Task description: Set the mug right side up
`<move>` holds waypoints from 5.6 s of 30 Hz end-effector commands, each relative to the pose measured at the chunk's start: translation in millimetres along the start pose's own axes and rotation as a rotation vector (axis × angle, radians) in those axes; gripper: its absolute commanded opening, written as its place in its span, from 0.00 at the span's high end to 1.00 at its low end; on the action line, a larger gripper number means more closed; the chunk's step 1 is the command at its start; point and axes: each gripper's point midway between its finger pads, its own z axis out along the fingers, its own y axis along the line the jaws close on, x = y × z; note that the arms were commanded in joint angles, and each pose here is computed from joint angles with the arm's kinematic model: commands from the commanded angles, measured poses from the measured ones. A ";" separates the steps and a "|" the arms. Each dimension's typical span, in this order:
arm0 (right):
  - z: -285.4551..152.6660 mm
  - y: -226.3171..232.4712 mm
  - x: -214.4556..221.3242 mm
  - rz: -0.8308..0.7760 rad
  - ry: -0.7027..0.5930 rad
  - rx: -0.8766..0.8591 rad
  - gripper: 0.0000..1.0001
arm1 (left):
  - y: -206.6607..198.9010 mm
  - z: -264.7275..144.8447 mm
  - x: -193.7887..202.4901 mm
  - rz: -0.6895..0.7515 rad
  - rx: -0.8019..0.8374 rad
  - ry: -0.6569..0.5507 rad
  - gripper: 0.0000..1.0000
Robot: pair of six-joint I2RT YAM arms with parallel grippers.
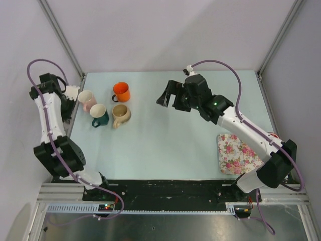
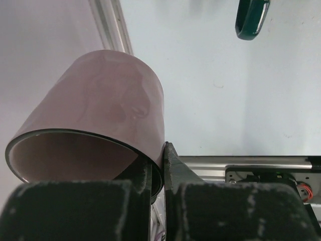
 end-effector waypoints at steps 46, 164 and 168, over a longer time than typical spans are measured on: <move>-340.9 -401.6 10.4 0.753 -0.631 1.272 0.00 | -19.7 50.0 -58.5 -0.025 0.094 -0.140 0.21; -249.4 -433.2 116.5 -0.547 0.381 0.710 0.30 | -43.0 29.3 -101.8 0.187 0.194 -0.292 0.16; -247.9 -429.9 115.8 -0.546 0.369 0.700 0.38 | -43.6 26.4 -103.3 0.187 0.197 -0.304 0.16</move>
